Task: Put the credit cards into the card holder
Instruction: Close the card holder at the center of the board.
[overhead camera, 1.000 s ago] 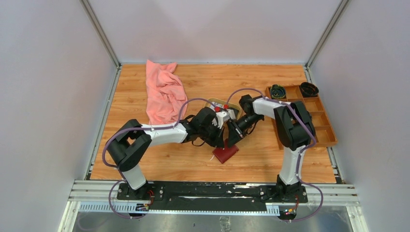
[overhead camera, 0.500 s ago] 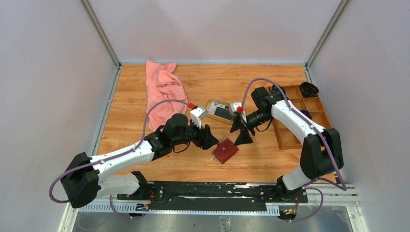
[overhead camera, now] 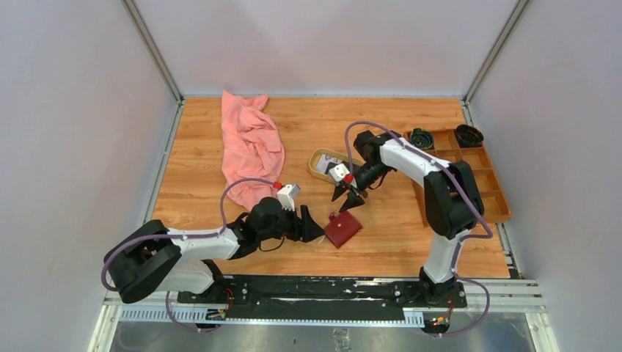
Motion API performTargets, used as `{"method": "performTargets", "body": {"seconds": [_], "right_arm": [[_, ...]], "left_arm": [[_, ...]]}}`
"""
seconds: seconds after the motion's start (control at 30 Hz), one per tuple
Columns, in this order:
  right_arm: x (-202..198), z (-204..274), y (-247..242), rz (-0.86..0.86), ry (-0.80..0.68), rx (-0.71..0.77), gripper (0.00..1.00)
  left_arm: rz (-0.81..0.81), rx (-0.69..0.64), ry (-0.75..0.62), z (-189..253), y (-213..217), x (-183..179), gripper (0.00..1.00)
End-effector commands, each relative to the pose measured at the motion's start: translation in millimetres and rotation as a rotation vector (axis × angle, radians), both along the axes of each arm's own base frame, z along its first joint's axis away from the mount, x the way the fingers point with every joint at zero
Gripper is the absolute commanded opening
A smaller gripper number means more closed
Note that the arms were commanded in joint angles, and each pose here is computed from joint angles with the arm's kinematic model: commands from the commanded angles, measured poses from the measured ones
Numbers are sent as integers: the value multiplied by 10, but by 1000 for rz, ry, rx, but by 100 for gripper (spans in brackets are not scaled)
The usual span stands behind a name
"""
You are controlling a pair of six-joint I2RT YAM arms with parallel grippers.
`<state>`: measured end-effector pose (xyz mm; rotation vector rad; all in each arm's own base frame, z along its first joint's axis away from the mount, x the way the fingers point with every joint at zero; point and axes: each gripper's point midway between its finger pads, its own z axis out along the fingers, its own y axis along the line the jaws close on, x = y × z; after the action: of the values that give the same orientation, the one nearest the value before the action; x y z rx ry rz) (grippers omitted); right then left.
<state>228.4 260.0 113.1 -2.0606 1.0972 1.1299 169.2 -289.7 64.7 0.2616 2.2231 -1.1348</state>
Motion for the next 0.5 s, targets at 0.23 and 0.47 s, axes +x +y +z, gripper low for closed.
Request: {"method": "performTargets", "body": {"seconds": [0.23,0.47], "right_arm": [[69,-399,94,22,46,-126,41],[11,-508,141,47,59,-157,36]], "left_arm": [[32,-87,37,0,-295,181,58],[15,-98,68,-101,-373,178,46]]}}
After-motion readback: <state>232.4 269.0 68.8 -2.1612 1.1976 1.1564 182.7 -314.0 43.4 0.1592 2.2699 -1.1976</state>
